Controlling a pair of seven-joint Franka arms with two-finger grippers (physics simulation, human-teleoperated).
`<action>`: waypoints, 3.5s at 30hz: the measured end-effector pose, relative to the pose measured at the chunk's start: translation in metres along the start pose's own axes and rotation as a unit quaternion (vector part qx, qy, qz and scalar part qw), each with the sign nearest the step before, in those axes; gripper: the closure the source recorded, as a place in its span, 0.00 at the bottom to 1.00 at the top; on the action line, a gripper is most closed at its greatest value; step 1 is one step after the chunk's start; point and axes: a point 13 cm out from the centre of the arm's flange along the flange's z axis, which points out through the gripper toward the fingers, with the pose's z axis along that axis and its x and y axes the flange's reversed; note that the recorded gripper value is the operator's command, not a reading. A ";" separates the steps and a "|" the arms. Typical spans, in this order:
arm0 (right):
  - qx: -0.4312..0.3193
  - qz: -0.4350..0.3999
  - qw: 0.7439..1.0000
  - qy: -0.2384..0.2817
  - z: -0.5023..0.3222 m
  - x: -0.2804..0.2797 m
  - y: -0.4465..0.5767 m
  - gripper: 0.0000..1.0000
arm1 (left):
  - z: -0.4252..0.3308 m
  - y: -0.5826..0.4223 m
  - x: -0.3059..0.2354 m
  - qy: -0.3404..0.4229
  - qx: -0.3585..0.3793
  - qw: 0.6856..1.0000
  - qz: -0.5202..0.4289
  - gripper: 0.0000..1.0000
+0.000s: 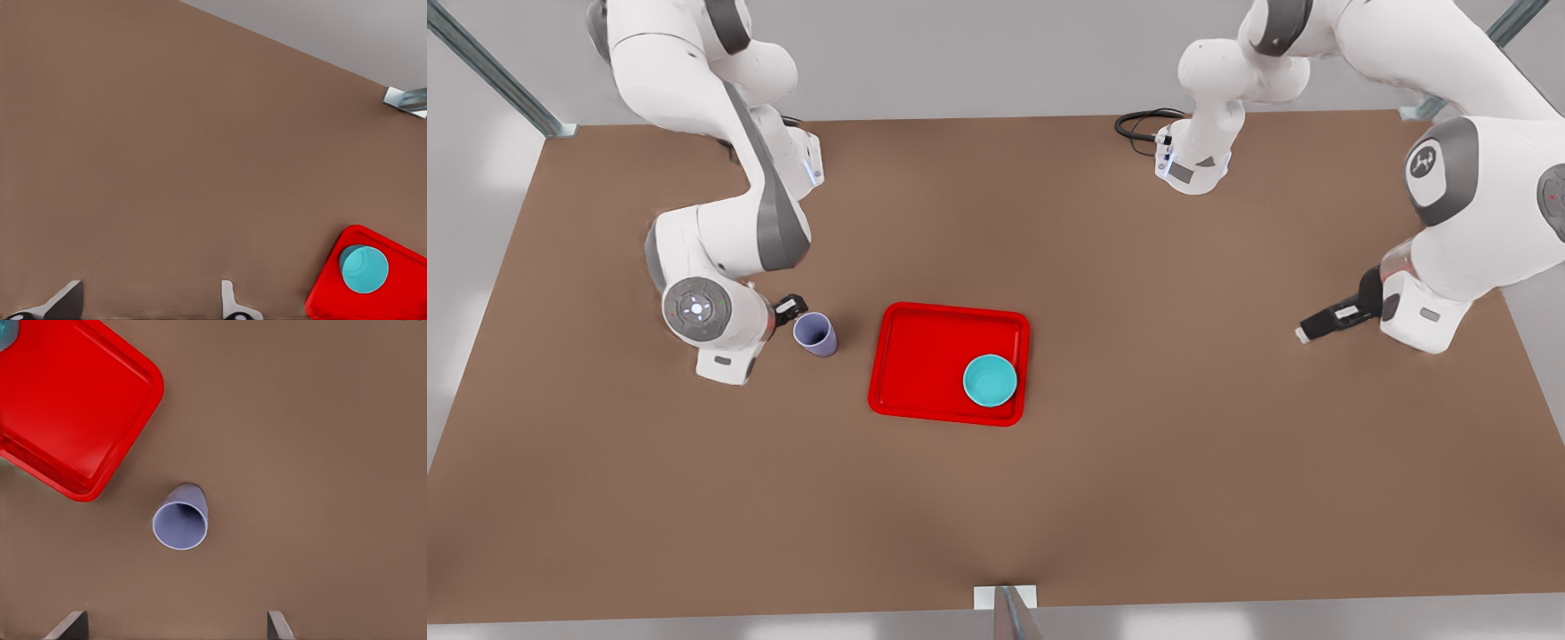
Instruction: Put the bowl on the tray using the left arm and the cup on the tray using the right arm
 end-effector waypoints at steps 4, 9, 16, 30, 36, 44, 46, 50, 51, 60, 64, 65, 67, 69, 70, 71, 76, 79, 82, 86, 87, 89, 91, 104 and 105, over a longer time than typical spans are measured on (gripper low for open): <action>-0.011 0.039 0.997 0.060 0.090 -0.013 0.042 0.00 | 0.009 0.002 0.029 0.028 -0.036 0.998 0.043 0.00; -0.026 0.126 0.990 0.052 0.148 0.024 0.019 0.00 | 0.023 0.009 0.040 0.062 -0.059 0.994 0.068 0.00; -0.029 0.197 0.980 -0.006 0.188 0.039 0.007 0.00 | 0.025 0.015 0.048 0.085 -0.067 0.990 0.090 0.00; -0.033 0.283 0.957 -0.049 0.223 0.025 -0.022 0.00 | 0.035 0.018 0.056 0.114 -0.073 0.984 0.117 0.00; -0.033 0.300 0.952 -0.041 0.248 0.017 -0.024 0.00 | 0.037 0.019 0.058 0.121 -0.074 0.982 0.124 0.00; -0.033 0.315 0.947 -0.043 0.257 0.011 -0.027 0.00 | 0.037 0.018 0.061 0.127 -0.073 0.980 0.131 0.00; -0.034 0.318 0.946 -0.045 0.256 0.011 -0.027 0.04 | 0.037 0.018 0.061 0.127 -0.073 0.980 0.133 0.00; -0.035 0.322 0.945 -0.046 0.254 0.011 -0.029 0.49 | 0.037 0.017 0.063 0.130 -0.073 0.979 0.135 0.00; -0.035 0.323 0.945 -0.045 0.255 0.011 -0.030 0.53 | 0.037 0.017 0.064 0.131 -0.073 0.979 0.136 0.00; -0.039 0.330 0.942 -0.040 0.254 0.016 -0.037 0.79 | 0.038 0.015 0.068 0.138 -0.069 0.978 0.141 0.00; -0.040 0.328 0.943 -0.041 0.247 0.013 -0.037 0.79 | 0.037 0.015 0.068 0.139 -0.068 0.978 0.141 0.00; -0.040 0.327 0.943 -0.041 0.243 0.012 -0.037 0.79 | 0.037 0.015 0.068 0.138 -0.068 0.978 0.142 0.00; -0.039 0.323 0.945 -0.045 0.233 0.008 -0.036 0.79 | 0.035 0.015 0.068 0.137 -0.067 0.978 0.142 0.00; -0.038 0.319 0.946 -0.047 0.223 0.004 -0.035 0.79 | 0.034 0.015 0.068 0.136 -0.067 0.978 0.143 0.00; -0.038 0.316 0.946 -0.051 0.214 0.000 -0.035 0.79 | 0.034 0.015 0.068 0.136 -0.067 0.978 0.143 0.00; -0.037 0.313 0.947 -0.056 0.205 -0.005 -0.033 0.79 | 0.034 0.014 0.068 0.136 -0.067 0.978 0.143 0.00; -0.040 0.260 0.958 -0.114 0.130 -0.061 0.027 0.79 | 0.034 0.014 0.069 0.136 -0.067 0.978 0.144 0.00; -0.050 0.237 0.962 -0.125 0.122 -0.099 0.074 0.79 | 0.034 0.014 0.069 0.136 -0.067 0.978 0.144 0.00; -0.057 0.229 0.965 -0.119 0.142 -0.117 0.106 0.79 | 0.034 0.014 0.069 0.136 -0.067 0.978 0.144 0.00; -0.068 0.232 0.965 -0.105 0.171 -0.128 0.127 0.79 | 0.034 0.014 0.069 0.136 -0.067 0.978 0.143 0.00; -0.071 0.235 0.964 -0.103 0.176 -0.129 0.128 0.79 | 0.034 0.014 0.069 0.136 -0.067 0.978 0.143 0.00; -0.074 0.240 0.963 -0.100 0.185 -0.132 0.129 0.79 | 0.034 0.014 0.069 0.136 -0.067 0.978 0.143 0.00; -0.075 0.244 0.962 -0.097 0.191 -0.135 0.129 0.79 | 0.034 0.014 0.069 0.136 -0.067 0.978 0.143 0.00; -0.076 0.270 0.954 -0.110 0.171 -0.137 0.126 0.00 | 0.033 0.015 0.074 0.144 -0.069 0.977 0.143 0.00; -0.083 0.267 0.953 -0.119 0.153 -0.138 0.129 0.00 | 0.033 0.015 0.074 0.144 -0.069 0.977 0.143 0.00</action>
